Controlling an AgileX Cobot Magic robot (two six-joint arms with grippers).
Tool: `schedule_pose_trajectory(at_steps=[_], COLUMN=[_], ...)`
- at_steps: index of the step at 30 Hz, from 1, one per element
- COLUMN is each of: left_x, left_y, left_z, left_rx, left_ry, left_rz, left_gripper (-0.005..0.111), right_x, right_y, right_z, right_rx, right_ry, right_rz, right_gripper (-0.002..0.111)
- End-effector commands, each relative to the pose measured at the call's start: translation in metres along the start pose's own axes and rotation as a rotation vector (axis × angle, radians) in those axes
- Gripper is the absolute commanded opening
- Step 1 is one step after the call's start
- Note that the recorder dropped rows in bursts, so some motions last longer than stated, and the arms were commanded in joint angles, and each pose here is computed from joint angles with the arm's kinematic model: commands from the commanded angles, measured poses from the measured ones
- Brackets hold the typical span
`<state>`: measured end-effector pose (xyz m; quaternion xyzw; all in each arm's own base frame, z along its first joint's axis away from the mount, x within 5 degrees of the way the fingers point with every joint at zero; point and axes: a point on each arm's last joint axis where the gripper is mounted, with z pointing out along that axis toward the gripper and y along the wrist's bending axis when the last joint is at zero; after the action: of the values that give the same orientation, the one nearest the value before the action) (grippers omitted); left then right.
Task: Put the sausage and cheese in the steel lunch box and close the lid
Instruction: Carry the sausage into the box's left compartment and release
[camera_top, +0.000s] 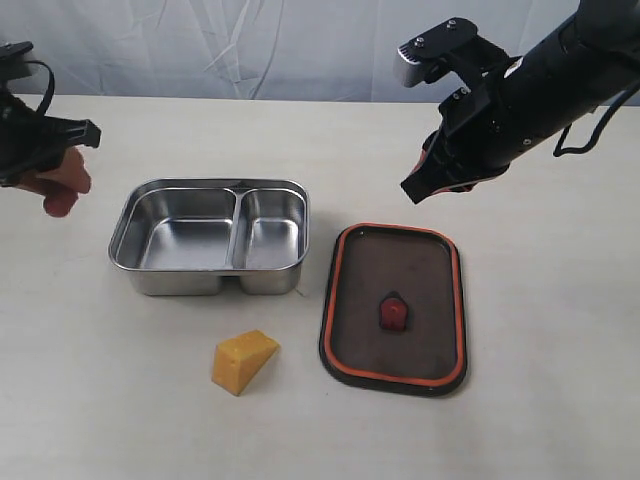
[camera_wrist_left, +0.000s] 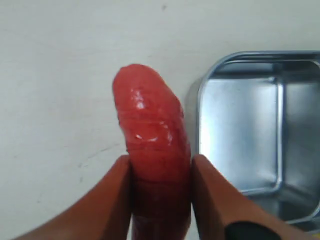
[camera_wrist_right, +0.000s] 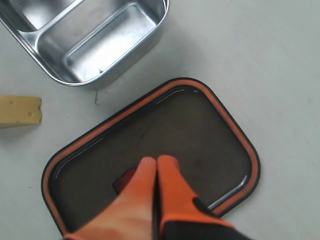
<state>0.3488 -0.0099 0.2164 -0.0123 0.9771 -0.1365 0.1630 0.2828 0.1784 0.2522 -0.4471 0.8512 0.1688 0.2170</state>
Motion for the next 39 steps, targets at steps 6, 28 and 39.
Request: schedule_pose_trajectory(at_steps=[6, 28, 39], left_x=[0.0, 0.013, 0.016], left_y=[-0.064, -0.075, -0.078], left_z=[0.001, 0.038, 0.037], left_rx=[0.11, 0.147, 0.18], left_ry=[-0.042, 0.12, 0.167], left_rz=[0.181, 0.234, 0.274], left_gripper=[0.0, 0.038, 0.062], right_x=[-0.002, -0.001, 0.001], right_y=[-0.002, -0.001, 0.0], right_z=[-0.005, -0.005, -0.005], right_rx=[0.026, 0.012, -0.004], right_ry=[-0.023, -0.009, 0.009], right_rz=[-0.006, -0.006, -0.006], right_gripper=[0.0, 0.0, 0.0])
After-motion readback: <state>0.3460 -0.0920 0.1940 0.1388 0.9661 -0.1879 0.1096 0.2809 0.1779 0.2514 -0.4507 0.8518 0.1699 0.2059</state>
